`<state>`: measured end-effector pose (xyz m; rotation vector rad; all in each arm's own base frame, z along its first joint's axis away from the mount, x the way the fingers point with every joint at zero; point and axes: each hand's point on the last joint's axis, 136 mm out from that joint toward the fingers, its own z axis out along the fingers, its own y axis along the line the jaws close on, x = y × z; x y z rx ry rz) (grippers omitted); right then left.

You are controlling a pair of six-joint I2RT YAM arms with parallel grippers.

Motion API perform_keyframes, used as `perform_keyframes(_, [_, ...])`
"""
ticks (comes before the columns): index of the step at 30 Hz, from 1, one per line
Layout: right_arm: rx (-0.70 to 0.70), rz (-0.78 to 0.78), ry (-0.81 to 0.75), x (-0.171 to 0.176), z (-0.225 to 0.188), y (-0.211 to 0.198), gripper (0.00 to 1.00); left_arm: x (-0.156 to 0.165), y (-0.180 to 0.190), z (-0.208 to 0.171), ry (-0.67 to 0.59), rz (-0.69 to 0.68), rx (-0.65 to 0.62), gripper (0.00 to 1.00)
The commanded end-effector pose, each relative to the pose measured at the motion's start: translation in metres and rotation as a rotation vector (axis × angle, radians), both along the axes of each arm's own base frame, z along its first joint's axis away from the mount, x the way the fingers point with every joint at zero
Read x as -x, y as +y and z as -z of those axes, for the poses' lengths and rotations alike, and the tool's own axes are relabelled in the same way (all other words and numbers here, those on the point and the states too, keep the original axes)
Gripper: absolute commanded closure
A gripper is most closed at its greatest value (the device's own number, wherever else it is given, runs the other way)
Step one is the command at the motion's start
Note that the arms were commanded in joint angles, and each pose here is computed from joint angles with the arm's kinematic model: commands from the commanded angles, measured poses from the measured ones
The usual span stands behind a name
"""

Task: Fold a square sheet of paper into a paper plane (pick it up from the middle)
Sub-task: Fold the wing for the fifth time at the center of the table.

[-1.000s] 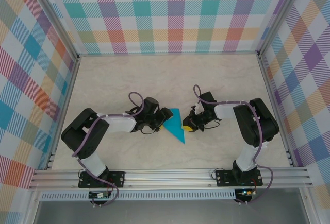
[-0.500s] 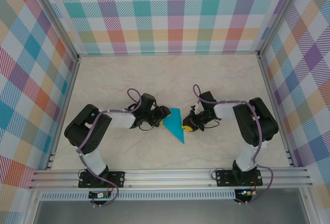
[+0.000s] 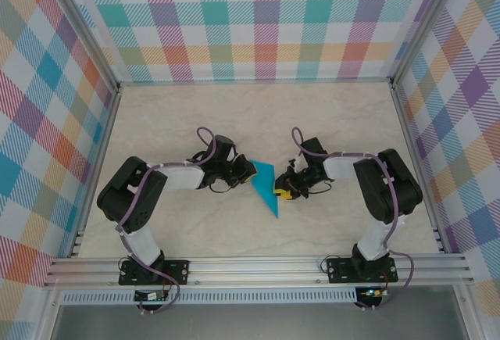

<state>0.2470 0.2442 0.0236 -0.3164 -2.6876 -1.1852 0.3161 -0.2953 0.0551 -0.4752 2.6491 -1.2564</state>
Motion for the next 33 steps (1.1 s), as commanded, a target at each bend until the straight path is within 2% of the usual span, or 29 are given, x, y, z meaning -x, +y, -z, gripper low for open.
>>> perform_keyframes(1, [0.086, 0.037, -0.128, -0.019, -0.011, -0.012, 0.7, -0.001, 0.012, -0.005, -0.017, 0.006, -0.054, 0.94])
perform_keyframes(3, [0.124, 0.049, -0.184, -0.022, -0.023, -0.019, 0.67, 0.001, 0.017, -0.006, -0.023, 0.006, -0.089, 0.95])
perform_keyframes(7, [0.162, 0.08, -0.324, -0.026, -0.049, -0.032, 0.52, 0.004, 0.027, -0.01, -0.033, -0.005, -0.137, 0.95])
perform_keyframes(10, [0.159, 0.09, -0.425, -0.027, -0.066, -0.036, 0.48, 0.006, 0.033, -0.011, -0.03, -0.024, -0.161, 0.95])
perform_keyframes(13, [0.158, 0.037, -0.547, -0.026, -0.075, -0.027, 0.43, 0.008, 0.038, -0.012, -0.03, -0.042, -0.175, 0.95])
perform_keyframes(15, [0.214, -0.042, -0.632, -0.019, -0.075, -0.016, 0.4, 0.008, 0.04, -0.012, -0.024, -0.054, -0.175, 0.95])
perform_keyframes(17, [0.31, -0.094, -0.654, -0.013, -0.072, -0.013, 0.41, 0.008, 0.041, -0.011, -0.017, -0.062, -0.183, 0.95])
perform_keyframes(19, [0.365, -0.164, -0.67, -0.002, -0.07, -0.007, 0.49, 0.008, 0.042, -0.01, -0.008, -0.071, -0.184, 0.95])
perform_keyframes(22, [0.432, -0.218, -0.83, 0.012, -0.079, 0.008, 0.41, 0.008, 0.044, -0.011, -0.007, -0.087, -0.183, 0.95])
perform_keyframes(25, [0.454, -0.338, -0.887, 0.028, -0.076, 0.028, 0.45, 0.008, 0.043, -0.01, -0.002, -0.087, -0.181, 0.95])
perform_keyframes(27, [0.526, -0.415, -0.965, 0.036, -0.076, 0.041, 0.47, 0.008, 0.042, -0.009, 0.003, -0.089, -0.177, 0.95])
perform_keyframes(33, [0.646, -0.503, -1.031, 0.043, -0.061, 0.059, 0.5, 0.007, 0.042, -0.01, 0.004, -0.091, -0.173, 0.95])
